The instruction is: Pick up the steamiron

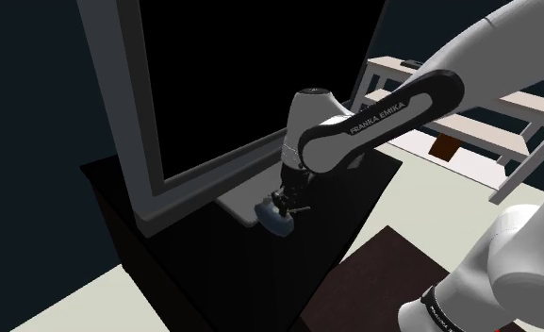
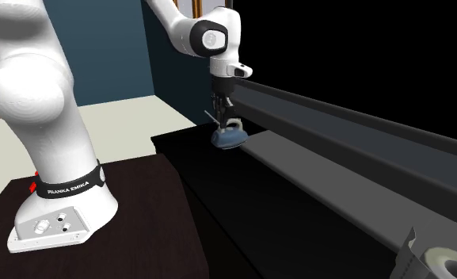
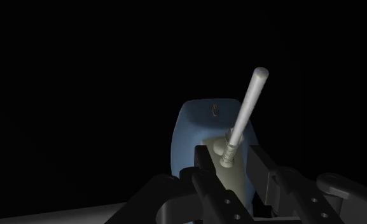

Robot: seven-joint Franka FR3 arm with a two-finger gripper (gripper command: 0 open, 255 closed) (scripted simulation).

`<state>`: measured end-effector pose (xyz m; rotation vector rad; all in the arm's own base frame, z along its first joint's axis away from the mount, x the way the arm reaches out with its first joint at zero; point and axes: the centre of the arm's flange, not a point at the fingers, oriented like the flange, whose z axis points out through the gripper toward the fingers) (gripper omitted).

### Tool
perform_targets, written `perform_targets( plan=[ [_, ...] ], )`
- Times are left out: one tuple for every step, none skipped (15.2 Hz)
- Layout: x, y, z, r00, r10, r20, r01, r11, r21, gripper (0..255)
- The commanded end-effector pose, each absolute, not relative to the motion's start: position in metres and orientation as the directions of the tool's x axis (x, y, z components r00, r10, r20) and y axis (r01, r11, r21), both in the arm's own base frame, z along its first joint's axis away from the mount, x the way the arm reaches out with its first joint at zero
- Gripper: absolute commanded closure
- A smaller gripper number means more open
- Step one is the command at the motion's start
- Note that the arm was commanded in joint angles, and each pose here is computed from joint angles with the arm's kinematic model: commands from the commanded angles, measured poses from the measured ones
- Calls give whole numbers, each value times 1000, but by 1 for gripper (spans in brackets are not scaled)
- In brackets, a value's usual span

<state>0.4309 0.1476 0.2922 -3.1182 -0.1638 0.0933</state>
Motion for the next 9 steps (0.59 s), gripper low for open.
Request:
perform_targets(
  plan=[
    [431,147,303,993,105,-59,104,-994,-21,255],
    [431,147,308,993,105,-59,104,-994,-21,255],
    [431,147,313,993,105,-59,104,-994,-21,255],
    [431,147,318,993,105,-59,104,-994,-21,255],
    [431,147,324,993,105,-59,104,-994,-21,255],
    [431,147,329,993,105,-59,104,-994,-21,255],
    [431,147,334,993,105,-59,104,-994,-21,255],
    [431,147,335,993,105,-59,104,-994,-21,255],
    [431,147,335,993,105,-59,104,-994,-21,255]
  ],
)
